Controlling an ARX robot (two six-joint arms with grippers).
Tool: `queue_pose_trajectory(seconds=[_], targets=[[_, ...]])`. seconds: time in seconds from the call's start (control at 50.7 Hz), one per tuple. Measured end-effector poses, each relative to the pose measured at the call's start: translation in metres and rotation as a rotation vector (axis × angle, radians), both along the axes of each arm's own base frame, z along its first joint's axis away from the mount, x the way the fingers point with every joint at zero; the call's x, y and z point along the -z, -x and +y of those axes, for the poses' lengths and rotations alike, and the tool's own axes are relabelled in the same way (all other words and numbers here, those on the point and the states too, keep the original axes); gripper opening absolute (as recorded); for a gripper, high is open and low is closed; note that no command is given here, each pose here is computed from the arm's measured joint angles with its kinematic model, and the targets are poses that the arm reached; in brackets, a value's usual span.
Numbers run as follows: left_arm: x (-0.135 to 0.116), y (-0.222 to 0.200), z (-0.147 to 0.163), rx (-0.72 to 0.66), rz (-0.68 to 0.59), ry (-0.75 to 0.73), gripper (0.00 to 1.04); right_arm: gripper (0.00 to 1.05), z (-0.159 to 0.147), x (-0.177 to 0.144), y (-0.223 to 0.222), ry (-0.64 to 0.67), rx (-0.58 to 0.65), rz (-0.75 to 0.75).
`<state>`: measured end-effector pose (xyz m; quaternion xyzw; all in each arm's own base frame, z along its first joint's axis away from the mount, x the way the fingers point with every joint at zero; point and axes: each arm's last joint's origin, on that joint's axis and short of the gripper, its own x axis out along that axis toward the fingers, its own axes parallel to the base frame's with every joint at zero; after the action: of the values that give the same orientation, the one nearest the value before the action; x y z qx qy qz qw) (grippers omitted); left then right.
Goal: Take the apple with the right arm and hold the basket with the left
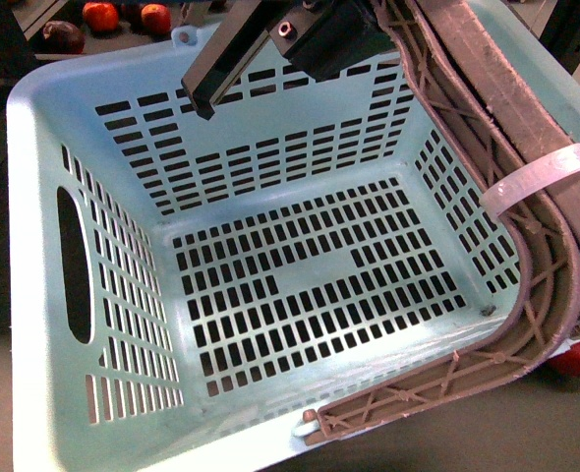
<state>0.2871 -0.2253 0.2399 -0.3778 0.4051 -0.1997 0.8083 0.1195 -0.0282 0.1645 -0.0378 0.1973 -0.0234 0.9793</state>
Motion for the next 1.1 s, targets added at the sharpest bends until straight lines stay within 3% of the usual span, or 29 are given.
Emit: queue_pose_trajectory(seconds=[0.276,0.414,0.651,1.104], targets=[[0.0,0.0,0.0,-0.001,0.0,0.0,0.15,0.96,-0.038,0.031,-0.046,0.0,0.141,0.163],[0.0,0.0,0.0,0.0,0.0,0.0,0.15,0.96,-0.05,0.069,-0.085,0.057,0.115,0.29],[0.0,0.0,0.0,0.0,0.0,0.0,0.15,0.96,-0.042,0.137,-0.126,0.105,0.029,0.564],[0.0,0.0,0.0,0.0,0.0,0.0,0.15,0.96,-0.035,0.165,-0.177,0.124,0.006,0.621]])
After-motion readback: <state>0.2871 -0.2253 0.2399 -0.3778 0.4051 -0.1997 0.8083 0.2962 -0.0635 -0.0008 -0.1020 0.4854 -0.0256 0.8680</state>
